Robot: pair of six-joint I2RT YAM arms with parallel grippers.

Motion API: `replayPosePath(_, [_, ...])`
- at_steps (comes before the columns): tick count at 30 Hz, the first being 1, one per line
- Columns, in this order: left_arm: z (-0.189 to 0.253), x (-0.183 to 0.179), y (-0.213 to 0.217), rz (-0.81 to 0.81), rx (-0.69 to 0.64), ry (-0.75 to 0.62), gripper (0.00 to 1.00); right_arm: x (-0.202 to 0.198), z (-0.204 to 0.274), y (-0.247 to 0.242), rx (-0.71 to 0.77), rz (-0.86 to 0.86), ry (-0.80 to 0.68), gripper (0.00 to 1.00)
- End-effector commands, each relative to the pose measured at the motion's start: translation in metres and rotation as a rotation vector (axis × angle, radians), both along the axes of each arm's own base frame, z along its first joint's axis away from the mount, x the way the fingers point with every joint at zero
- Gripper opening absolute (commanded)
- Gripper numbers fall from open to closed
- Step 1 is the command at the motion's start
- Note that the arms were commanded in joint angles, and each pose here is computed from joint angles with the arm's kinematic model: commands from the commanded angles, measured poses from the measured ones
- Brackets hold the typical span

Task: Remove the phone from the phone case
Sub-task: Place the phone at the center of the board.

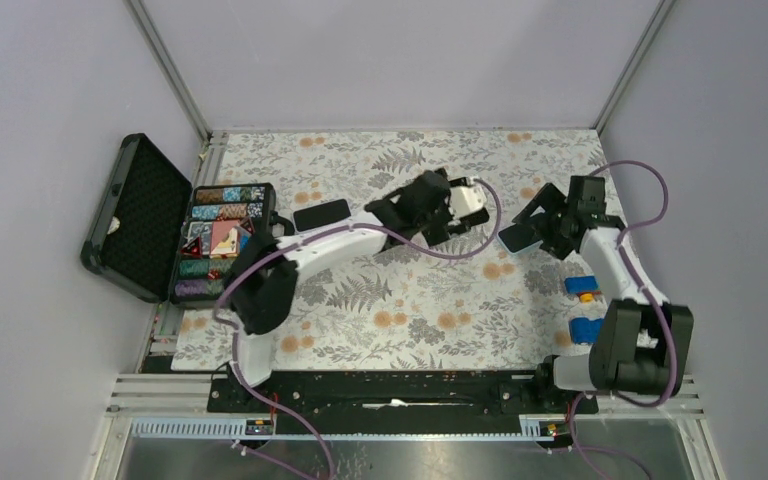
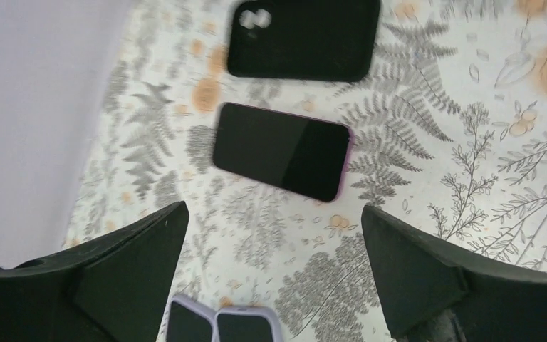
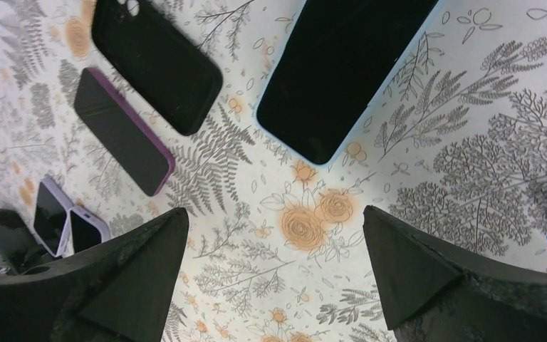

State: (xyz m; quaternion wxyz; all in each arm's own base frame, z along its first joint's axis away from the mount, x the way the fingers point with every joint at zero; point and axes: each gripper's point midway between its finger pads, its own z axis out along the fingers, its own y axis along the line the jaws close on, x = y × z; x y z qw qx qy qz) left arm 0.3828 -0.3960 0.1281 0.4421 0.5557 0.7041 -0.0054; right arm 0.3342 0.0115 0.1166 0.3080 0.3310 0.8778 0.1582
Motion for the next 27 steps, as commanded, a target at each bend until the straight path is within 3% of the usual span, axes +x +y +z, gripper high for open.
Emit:
replayPosePath(1, [0.104,-0.004,0.008,0.053,-0.298,-0.118,0.99,0.021,-0.006,-0.009,-0.035,0.009,0.060,1.00])
replayPosePath(6, [0.133,-0.011,0.029,0.168,-0.436,-0.124,0.99,0.040,-0.029,-0.026,-0.075,-0.075,0.160,1.00])
replayPosePath(14, [0.152,-0.043,0.037,0.108,-0.616,-0.098,0.99,0.060,-0.070,-0.024,-0.019,-0.160,0.304,1.00])
replayPosePath(22, [0.152,-0.045,0.053,0.135,-0.630,-0.119,0.99,0.074,-0.087,-0.011,0.029,-0.221,0.374,1.00])
replayPosePath(27, [0.152,-0.044,0.062,0.144,-0.633,-0.132,0.99,0.078,-0.089,-0.009,-0.035,-0.209,0.470,1.00])
